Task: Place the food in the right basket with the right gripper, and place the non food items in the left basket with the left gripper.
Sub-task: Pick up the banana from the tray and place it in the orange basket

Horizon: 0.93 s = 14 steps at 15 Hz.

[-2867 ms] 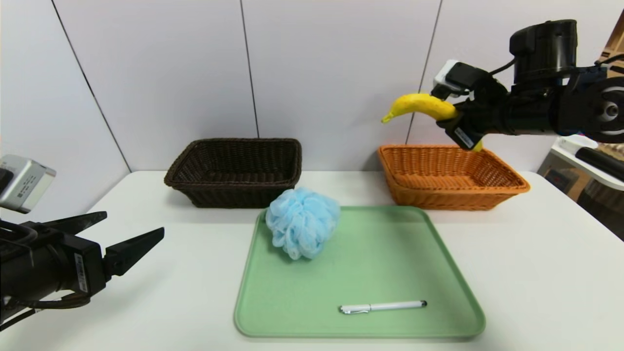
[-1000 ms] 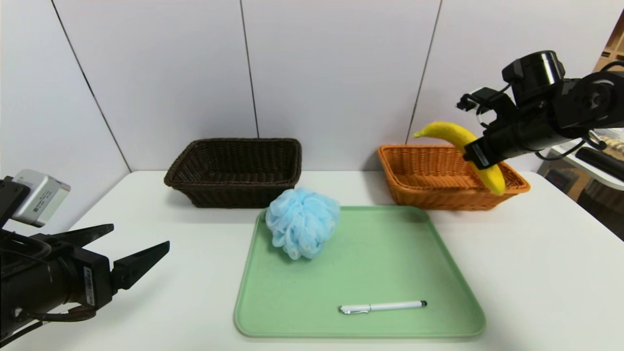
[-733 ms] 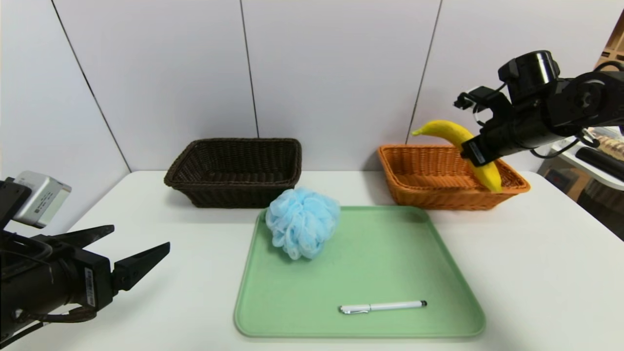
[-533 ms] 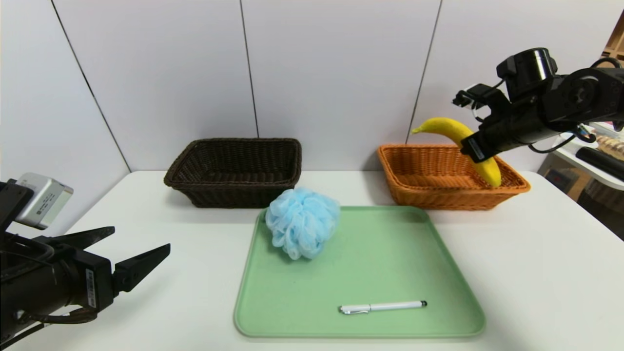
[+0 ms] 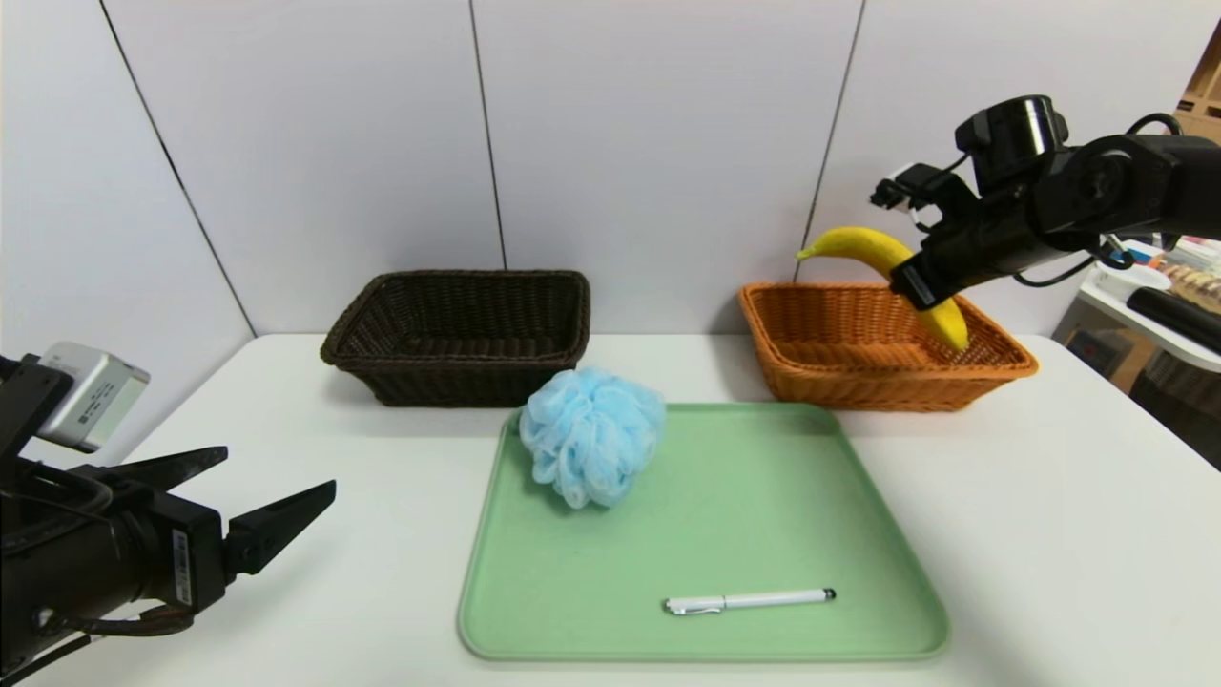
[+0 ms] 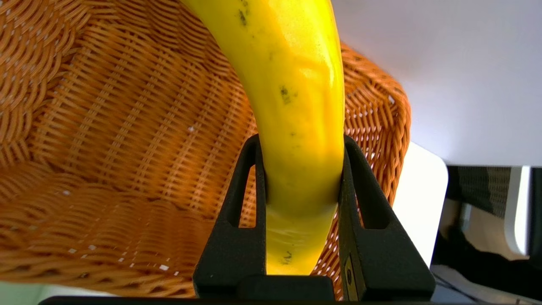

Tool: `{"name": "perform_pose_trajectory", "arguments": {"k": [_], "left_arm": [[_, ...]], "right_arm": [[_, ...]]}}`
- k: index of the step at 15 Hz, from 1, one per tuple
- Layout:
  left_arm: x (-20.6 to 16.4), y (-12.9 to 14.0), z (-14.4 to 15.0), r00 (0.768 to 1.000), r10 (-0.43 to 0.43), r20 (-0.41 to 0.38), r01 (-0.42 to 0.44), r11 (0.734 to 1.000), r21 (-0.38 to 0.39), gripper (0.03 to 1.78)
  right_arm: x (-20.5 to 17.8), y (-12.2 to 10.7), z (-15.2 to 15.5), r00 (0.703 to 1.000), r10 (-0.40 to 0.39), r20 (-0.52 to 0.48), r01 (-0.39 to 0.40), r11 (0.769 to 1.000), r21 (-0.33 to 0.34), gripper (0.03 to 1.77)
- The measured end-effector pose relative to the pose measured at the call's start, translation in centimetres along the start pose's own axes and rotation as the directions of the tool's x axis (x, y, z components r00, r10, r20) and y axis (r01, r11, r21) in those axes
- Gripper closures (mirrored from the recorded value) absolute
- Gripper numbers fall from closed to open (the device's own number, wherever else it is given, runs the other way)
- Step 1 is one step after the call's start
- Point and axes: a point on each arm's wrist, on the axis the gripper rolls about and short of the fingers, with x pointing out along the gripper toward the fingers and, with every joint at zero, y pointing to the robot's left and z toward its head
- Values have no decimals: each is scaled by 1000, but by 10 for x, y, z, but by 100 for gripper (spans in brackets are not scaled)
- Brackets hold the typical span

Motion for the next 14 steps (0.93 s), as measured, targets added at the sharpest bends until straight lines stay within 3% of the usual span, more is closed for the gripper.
{"name": "perform_pose_trajectory", "arguments": {"k": [4, 8, 14], "left_arm": [[1, 0, -4, 1000, 1, -15, -1, 1000, 0, 12], [4, 0, -5, 1000, 2, -24, -2, 1000, -1, 12], [10, 0, -8, 1000, 2, -22, -2, 1000, 0, 12]], "right_arm": [[15, -1, -2, 999, 30, 22, -30, 999, -24, 134], [40, 1, -2, 998, 5, 65, -5, 1000, -9, 134], [60, 5, -9, 999, 9, 38, -9, 1000, -2, 134]]}}
